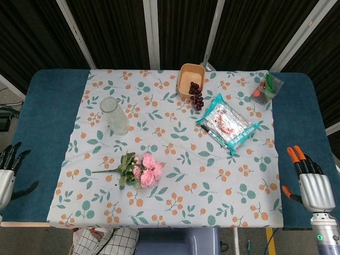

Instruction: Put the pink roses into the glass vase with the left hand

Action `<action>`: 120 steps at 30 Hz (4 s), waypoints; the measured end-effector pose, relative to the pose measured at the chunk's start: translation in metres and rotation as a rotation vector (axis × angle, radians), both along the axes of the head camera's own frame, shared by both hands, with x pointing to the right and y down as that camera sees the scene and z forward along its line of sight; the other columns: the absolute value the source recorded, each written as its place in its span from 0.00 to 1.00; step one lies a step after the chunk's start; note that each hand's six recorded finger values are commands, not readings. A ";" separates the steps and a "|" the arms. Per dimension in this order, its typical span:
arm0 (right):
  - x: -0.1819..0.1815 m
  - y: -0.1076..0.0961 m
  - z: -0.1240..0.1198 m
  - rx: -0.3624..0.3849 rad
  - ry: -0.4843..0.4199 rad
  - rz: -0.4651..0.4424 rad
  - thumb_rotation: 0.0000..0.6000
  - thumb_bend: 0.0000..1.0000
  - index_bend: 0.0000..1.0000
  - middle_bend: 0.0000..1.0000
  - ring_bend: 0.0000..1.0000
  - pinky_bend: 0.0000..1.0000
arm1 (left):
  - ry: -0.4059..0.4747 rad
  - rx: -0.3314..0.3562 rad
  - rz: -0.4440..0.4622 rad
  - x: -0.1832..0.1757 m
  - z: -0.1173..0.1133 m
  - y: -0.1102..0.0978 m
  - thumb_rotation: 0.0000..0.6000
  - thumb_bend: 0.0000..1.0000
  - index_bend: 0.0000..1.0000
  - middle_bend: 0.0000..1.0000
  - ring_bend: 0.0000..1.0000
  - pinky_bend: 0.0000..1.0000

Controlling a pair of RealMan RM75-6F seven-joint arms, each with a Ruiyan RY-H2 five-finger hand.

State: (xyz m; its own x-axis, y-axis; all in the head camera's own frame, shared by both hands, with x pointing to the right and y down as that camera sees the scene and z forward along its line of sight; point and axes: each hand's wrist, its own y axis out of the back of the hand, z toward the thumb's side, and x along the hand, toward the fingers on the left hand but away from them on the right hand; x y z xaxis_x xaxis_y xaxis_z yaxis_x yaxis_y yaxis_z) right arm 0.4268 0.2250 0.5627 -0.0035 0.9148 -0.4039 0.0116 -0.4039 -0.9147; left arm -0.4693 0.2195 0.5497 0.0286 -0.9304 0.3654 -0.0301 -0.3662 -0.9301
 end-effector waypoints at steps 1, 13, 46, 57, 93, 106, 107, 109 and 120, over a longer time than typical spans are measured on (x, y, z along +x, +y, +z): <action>0.000 0.000 0.000 0.001 0.000 0.002 1.00 0.25 0.00 0.00 0.11 0.21 | 0.002 0.000 0.003 0.001 0.000 0.000 1.00 0.27 0.16 0.01 0.00 0.12; 0.008 0.001 -0.005 0.004 -0.012 0.052 1.00 0.25 0.00 0.00 0.09 0.21 | 0.082 -0.111 0.021 0.021 0.015 0.008 1.00 0.18 0.10 0.02 0.00 0.13; 0.012 -0.002 -0.008 -0.003 -0.041 0.058 1.00 0.25 0.00 0.00 0.09 0.18 | 0.160 -0.355 0.248 0.262 0.117 -0.024 1.00 0.12 0.10 0.08 0.03 0.13; 0.016 -0.004 -0.009 0.001 -0.055 0.060 1.00 0.25 0.00 0.00 0.09 0.18 | 0.107 -0.325 0.274 0.296 0.145 -0.028 1.00 0.23 0.24 0.25 0.19 0.27; 0.012 -0.004 -0.002 -0.004 -0.057 0.059 1.00 0.25 0.00 0.00 0.09 0.18 | 0.577 0.120 0.368 0.324 -0.050 -0.109 1.00 0.47 0.49 0.49 0.40 0.45; 0.015 -0.006 0.005 -0.007 -0.042 0.066 1.00 0.25 0.00 0.00 0.09 0.18 | 0.825 0.292 0.270 0.299 -0.113 -0.182 1.00 0.47 0.50 0.49 0.40 0.45; 0.017 -0.007 0.006 -0.005 -0.039 0.072 1.00 0.25 0.00 0.00 0.09 0.18 | 0.852 0.289 0.261 0.297 -0.112 -0.187 1.00 0.47 0.50 0.49 0.40 0.45; 0.019 -0.008 0.006 -0.003 -0.037 0.081 1.00 0.25 0.00 0.00 0.09 0.18 | 0.888 0.280 0.248 0.295 -0.109 -0.195 1.00 0.47 0.51 0.49 0.40 0.45; 0.027 -0.012 0.011 -0.001 -0.019 0.113 1.00 0.25 0.00 0.00 0.09 0.17 | 0.927 0.249 0.172 0.280 -0.072 -0.251 1.00 0.47 0.51 0.47 0.40 0.45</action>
State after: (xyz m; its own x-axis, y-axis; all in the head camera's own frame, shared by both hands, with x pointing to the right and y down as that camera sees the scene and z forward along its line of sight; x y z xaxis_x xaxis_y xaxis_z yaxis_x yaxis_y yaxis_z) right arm 0.4536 0.2132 0.5733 -0.0988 0.9088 -0.4054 0.0739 -0.3995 -0.9137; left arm -0.1896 -0.0312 0.4781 0.3486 -0.9341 -0.0770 -0.7533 -0.2303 -0.6161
